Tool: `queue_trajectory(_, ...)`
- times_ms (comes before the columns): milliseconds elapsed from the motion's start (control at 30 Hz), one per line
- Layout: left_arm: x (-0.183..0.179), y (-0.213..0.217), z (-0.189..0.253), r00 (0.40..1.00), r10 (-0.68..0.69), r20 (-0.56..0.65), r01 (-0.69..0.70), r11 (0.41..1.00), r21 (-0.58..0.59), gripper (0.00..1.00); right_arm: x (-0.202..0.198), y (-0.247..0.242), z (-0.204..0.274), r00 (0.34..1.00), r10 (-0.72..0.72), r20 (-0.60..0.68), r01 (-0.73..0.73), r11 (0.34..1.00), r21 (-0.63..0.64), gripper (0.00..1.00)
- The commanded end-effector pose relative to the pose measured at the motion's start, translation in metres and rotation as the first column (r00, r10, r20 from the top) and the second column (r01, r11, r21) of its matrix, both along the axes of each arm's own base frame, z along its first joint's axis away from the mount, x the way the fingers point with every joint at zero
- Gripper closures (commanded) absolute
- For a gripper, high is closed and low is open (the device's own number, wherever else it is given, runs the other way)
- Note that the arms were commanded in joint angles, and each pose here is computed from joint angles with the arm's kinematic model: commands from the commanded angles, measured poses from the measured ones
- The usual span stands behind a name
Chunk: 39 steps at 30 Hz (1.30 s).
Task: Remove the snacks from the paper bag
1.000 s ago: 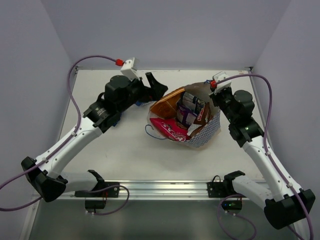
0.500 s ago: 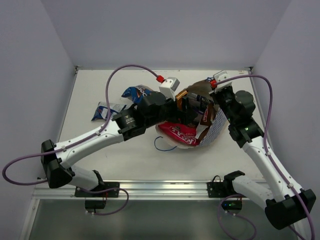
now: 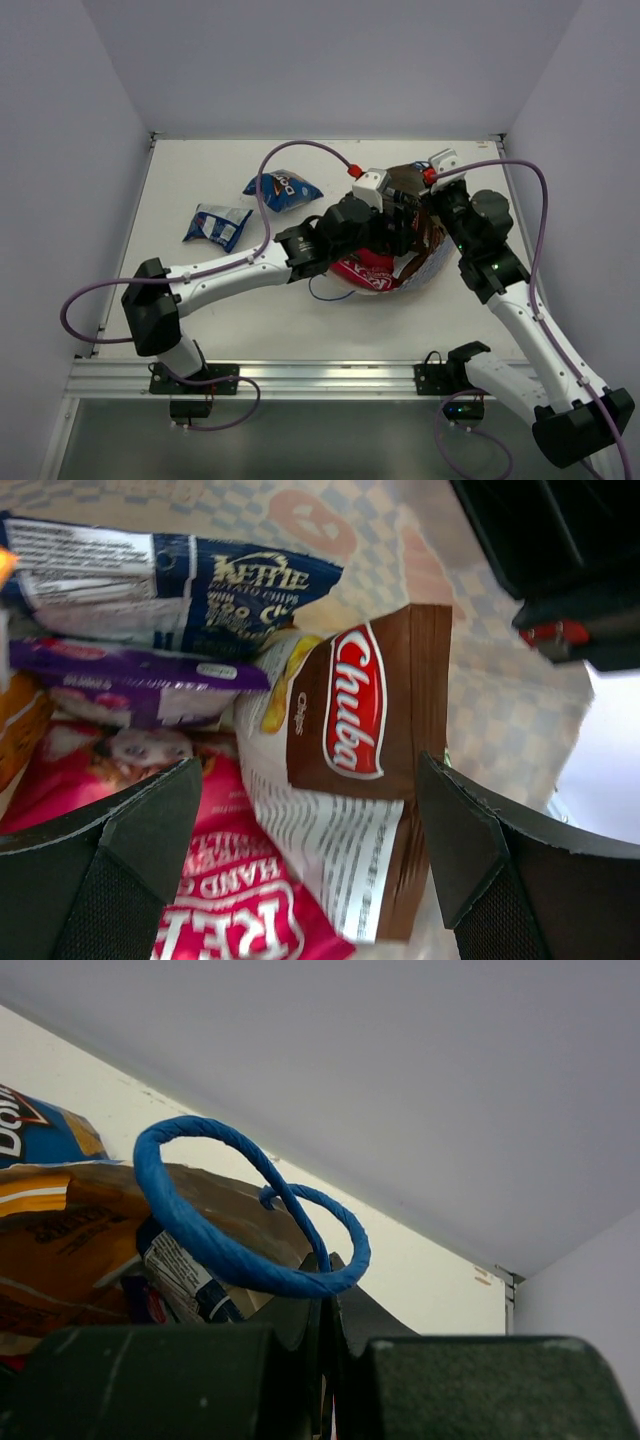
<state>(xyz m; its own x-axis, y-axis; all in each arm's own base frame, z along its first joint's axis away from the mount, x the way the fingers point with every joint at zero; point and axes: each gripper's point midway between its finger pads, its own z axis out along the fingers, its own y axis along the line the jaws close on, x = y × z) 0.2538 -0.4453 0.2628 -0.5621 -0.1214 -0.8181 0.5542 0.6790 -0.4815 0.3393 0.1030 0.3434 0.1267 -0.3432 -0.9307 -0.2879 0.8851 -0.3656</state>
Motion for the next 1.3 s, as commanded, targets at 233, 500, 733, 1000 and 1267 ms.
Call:
queue_trajectory(233, 0.010, -0.048, 0.030, 0.992, -0.051, 0.117, 0.071, 0.981, -0.179, 0.07, -0.005, 0.001, 0.024, 0.997, 0.003, 0.083, -0.009, 0.998, 0.066, 1.00)
queue_trajectory(500, 0.010, -0.060, -0.003, 0.995, -0.075, 0.066, 0.083, 0.987, -0.135, 0.16, -0.005, -0.002, 0.019, 0.997, -0.012, 0.075, 0.007, 0.998, 0.062, 1.00)
queue_trajectory(733, 0.013, -0.056, -0.012, 0.997, -0.039, 0.071, 0.047, 0.992, -0.116, 0.56, -0.003, -0.004, 0.017, 0.997, -0.025, 0.071, 0.021, 0.998, 0.068, 1.00)
queue_trajectory(1000, 0.016, -0.037, -0.013, 0.994, 0.002, 0.108, 0.007, 0.997, -0.082, 1.00, -0.003, -0.008, 0.015, 0.996, -0.047, 0.071, 0.042, 0.997, 0.068, 1.00)
queue_trajectory(1267, 0.013, -0.004, 0.037, 0.978, 0.037, 0.204, -0.010, 0.991, -0.131, 1.00, 0.005, -0.019, 0.006, 0.991, -0.120, 0.053, 0.117, 0.991, 0.059, 1.00)
